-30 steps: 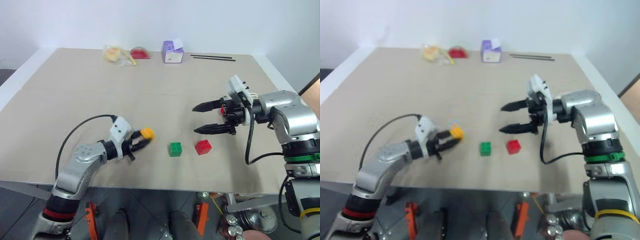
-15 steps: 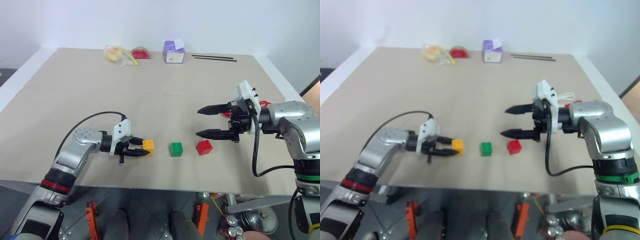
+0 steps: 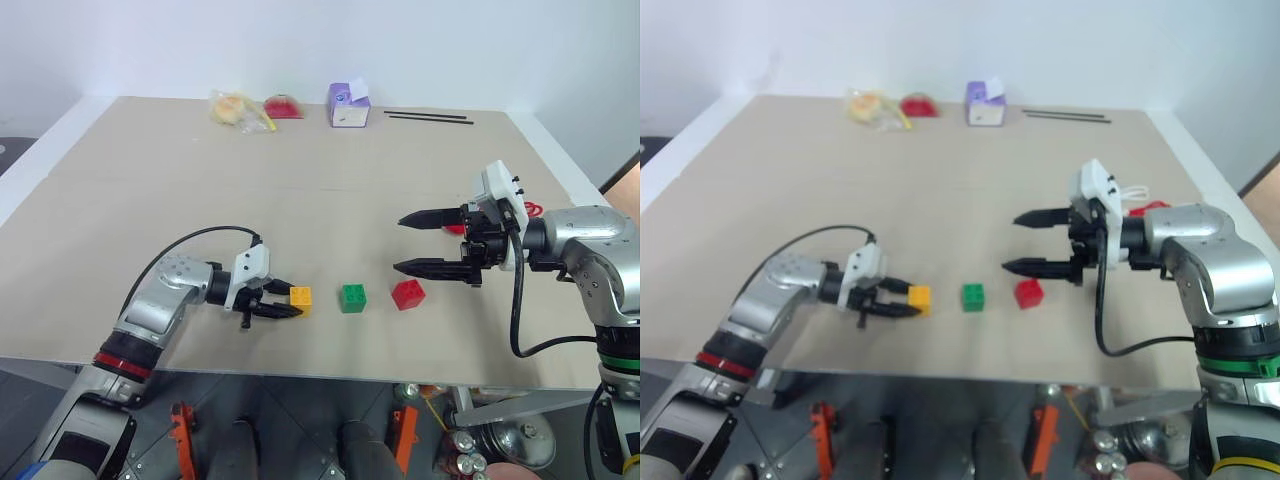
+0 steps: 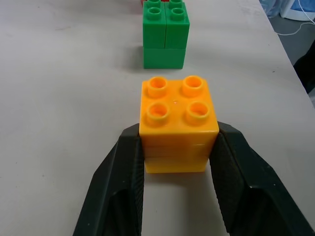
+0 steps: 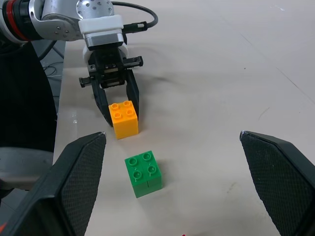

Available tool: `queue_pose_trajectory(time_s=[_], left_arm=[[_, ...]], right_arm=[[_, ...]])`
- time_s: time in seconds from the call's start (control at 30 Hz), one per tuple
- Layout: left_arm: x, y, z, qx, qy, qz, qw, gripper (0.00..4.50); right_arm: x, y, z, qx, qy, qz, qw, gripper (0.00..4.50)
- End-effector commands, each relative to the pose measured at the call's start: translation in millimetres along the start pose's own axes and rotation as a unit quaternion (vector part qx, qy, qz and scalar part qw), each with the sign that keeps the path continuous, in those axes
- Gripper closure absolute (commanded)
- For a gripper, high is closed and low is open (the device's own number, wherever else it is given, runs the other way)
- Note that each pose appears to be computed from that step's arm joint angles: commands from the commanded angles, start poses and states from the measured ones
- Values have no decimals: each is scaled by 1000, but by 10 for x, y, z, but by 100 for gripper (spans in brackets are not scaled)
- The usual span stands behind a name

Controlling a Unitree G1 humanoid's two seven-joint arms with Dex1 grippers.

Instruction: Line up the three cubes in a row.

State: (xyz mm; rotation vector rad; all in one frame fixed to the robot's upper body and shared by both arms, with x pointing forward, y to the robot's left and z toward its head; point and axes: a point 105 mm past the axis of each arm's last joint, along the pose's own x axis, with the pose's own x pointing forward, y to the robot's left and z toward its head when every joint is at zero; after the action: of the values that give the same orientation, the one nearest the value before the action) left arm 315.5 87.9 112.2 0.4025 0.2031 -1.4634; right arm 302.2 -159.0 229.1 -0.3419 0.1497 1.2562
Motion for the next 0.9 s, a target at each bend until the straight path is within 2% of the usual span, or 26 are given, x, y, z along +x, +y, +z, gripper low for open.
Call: queue_pose_trajectory(time_s=[0.03,0.13,0.17,0.37,0.47,0.57,0.63,0.73,0.8,0.9], left_arm=[[-45,-5,51,5,-4,-5,1000,120],[-65,-41,85,4,-13,-16,1000,16],[-70,-43,97,4,-16,-16,1000,7],[-149,58,364,-10,-81,19,997,7],[-263,268,635,-45,-160,112,980,7],[-445,504,856,-82,-244,240,936,7],[-567,650,858,-102,-262,343,896,7],[-726,763,762,-114,-259,481,830,7],[-856,777,611,-141,-260,559,775,7],[-1013,747,389,-140,-225,635,726,7]], right_arm=[[-50,24,113,-25,-8,-3,1000,0],[-50,20,117,-23,-10,-2,1000,0],[-50,19,118,-23,-10,-1,1000,0],[-65,-36,151,-4,-38,-14,999,0],[-80,-192,163,18,-77,-81,994,0],[-102,-381,114,43,-109,-173,978,0],[-104,-495,4,65,-121,-241,961,0],[-92,-631,-217,98,-133,-339,926,0],[-84,-701,-362,97,-135,-408,898,0],[-163,-837,-602,108,-131,-511,843,0]])
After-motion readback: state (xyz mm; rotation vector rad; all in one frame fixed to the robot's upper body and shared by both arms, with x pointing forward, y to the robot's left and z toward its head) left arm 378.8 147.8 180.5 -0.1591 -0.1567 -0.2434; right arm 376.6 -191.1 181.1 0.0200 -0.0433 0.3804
